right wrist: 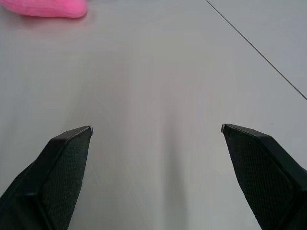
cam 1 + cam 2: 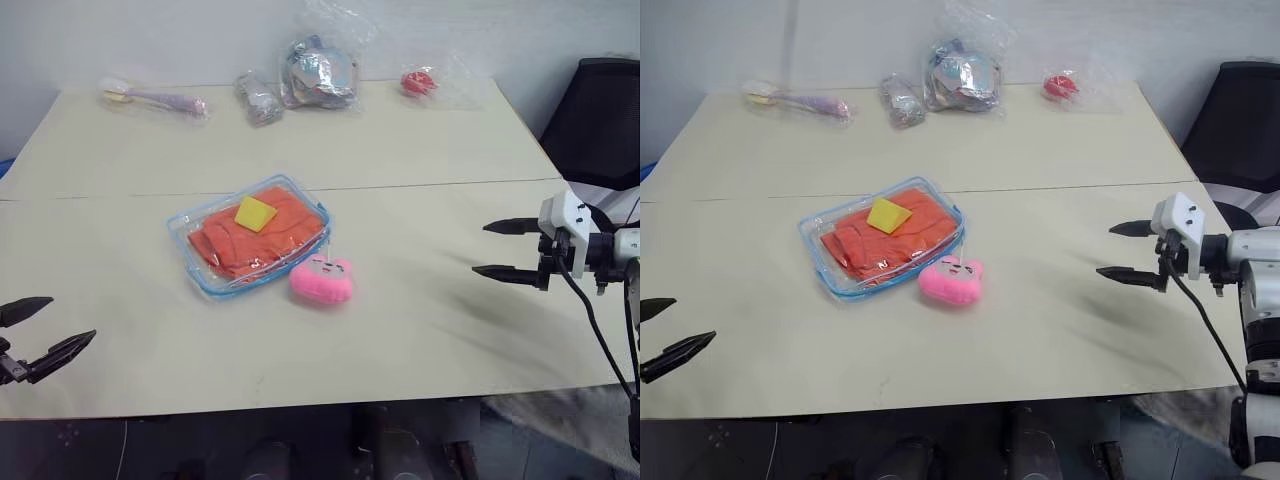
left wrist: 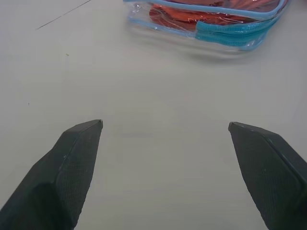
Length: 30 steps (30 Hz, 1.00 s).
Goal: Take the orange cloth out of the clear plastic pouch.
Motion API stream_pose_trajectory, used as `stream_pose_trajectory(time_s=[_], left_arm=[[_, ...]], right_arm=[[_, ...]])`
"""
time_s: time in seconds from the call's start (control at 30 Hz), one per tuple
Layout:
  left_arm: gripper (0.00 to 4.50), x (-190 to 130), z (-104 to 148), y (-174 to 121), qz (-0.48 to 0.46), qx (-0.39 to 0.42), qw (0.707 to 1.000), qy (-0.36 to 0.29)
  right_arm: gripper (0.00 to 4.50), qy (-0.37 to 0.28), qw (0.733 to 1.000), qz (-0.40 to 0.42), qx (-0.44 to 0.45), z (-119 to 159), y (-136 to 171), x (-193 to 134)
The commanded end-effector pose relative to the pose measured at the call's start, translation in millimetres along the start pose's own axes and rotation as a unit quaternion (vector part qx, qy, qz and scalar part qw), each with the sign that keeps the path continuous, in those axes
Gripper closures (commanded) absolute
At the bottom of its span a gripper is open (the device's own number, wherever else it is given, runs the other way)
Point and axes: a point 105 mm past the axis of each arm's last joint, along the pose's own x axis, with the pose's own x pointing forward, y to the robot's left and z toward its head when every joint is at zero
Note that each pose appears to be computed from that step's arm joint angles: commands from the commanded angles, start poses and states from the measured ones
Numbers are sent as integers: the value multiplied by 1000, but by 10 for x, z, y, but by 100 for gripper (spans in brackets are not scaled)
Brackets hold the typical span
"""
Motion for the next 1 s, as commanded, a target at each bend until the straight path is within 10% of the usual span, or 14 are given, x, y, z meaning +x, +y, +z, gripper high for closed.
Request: stream_pose_trajectory(time_s=[0.03, 1.0], left_arm=[[2, -40, 60, 15, 11, 23, 1000, 0], [2, 53, 107, -42, 15, -4, 1000, -6]], right_arm=[[0, -8, 1000, 3, -15, 99, -1, -15], [0, -8, 1000, -27, -15, 138, -46, 61]])
